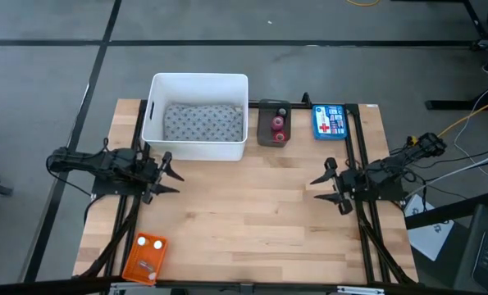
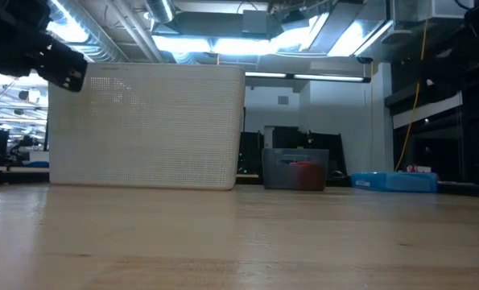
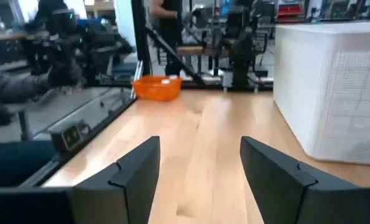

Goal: Pick & place medical supplies in basket/bin
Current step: Return to Home Position

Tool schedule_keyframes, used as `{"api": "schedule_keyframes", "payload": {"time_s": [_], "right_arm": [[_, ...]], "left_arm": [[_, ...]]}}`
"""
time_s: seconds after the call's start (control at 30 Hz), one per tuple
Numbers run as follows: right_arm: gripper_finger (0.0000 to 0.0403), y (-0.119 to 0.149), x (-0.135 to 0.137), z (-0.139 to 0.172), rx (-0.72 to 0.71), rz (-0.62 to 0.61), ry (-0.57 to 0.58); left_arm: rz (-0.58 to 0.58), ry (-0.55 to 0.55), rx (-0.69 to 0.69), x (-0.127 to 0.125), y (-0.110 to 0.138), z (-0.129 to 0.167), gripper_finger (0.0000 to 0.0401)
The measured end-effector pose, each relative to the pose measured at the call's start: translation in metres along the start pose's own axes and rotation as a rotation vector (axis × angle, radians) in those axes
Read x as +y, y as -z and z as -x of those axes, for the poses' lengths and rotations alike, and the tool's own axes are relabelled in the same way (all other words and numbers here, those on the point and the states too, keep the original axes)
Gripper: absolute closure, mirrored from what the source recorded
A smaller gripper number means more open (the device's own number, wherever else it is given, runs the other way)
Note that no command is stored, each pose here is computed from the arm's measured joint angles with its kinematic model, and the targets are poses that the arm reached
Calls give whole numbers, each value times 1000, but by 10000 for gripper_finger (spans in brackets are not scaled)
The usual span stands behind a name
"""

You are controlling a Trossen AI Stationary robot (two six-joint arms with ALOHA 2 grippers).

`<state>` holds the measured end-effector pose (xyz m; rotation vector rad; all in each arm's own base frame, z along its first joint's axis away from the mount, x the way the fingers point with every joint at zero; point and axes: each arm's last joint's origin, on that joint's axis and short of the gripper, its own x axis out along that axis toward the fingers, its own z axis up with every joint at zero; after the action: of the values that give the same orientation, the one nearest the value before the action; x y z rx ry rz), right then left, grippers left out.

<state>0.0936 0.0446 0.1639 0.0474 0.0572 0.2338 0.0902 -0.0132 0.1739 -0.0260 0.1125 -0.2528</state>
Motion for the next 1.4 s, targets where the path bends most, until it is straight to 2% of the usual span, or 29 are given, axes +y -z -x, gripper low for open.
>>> {"api": "schedule_keyframes", "payload": {"time_s": [0.07, 0.17, 0.33, 0.5, 0.7, 0.83, 1.0, 1.1, 1.4], "right_arm": [[179, -1, 0, 0, 1, -1, 11], [179, 0, 0, 0, 7, 9, 19], [179, 2, -2, -2, 20, 41, 70], [179, 3, -1, -2, 32, 51, 66], [179, 3, -1, -2, 31, -8, 52], [179, 2, 3, -2, 34, -47, -81], [179, -6, 2, 6, -68, -21, -123], [179, -10, 3, 9, -99, 5, -163], [179, -9, -2, 8, -95, -7, -72]], "left_arm": [[0, -39, 12, 1, 1, 0, 214], [-2, -154, 41, 5, 3, -1, 214], [-93, -236, 102, 8, 7, -5, 214], [-130, -248, 129, 9, 8, -6, 214], [-148, -246, 131, 9, 9, -6, 214], [-178, -241, 136, 9, 9, -6, 214], [-134, -353, 124, 12, 8, -5, 214], [-116, -375, 103, 12, 6, -4, 214], [-114, -361, 52, 12, 3, 0, 214]]}}
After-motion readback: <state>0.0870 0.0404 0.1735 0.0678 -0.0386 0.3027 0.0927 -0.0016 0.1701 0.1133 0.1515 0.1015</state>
